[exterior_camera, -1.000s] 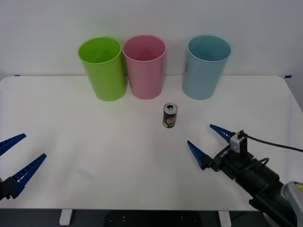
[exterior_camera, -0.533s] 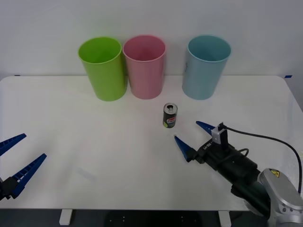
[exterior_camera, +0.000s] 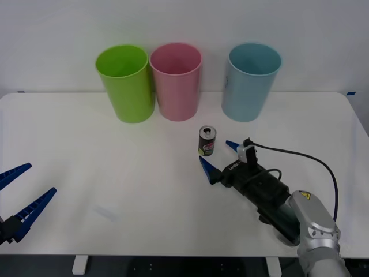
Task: Grasp the object on the table and drop it into the matching bin: aluminum can to the light blue bin, PET bottle to the pink bin.
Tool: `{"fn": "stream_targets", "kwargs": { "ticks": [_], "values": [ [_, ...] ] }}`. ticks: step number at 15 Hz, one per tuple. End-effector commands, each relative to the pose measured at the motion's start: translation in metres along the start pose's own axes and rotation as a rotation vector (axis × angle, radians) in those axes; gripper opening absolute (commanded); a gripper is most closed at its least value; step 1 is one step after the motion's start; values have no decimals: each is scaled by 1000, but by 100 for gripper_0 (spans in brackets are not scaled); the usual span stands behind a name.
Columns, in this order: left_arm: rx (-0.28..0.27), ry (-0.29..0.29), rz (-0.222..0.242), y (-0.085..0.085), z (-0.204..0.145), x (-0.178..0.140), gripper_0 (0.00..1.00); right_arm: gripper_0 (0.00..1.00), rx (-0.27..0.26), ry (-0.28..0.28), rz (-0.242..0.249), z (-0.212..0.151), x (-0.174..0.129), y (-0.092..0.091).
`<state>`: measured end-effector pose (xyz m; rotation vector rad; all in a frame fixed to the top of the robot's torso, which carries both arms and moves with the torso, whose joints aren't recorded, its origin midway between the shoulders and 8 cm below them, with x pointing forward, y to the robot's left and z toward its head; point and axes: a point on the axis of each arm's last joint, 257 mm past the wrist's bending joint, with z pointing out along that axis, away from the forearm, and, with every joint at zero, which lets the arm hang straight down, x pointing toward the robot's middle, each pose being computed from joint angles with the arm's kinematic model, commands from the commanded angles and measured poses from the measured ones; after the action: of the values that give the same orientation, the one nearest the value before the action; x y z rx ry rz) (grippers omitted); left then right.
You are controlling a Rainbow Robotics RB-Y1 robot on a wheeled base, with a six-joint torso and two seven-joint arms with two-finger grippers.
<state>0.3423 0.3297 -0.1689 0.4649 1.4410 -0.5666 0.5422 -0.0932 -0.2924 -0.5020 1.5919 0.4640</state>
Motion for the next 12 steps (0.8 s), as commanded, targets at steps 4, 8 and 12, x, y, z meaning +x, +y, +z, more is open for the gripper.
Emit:
{"fn": "stream_targets", "kwargs": {
  "ticks": [4,8,12],
  "values": [
    [0,0,0,0,0,0,100,100,28,32,8,37,-1,0],
    [0,0,0,0,0,0,100,100,55,60,5,57,-1,-3],
    [0,0,0,0,0,0,100,100,59,65,2,60,0,0]
  ]
}}
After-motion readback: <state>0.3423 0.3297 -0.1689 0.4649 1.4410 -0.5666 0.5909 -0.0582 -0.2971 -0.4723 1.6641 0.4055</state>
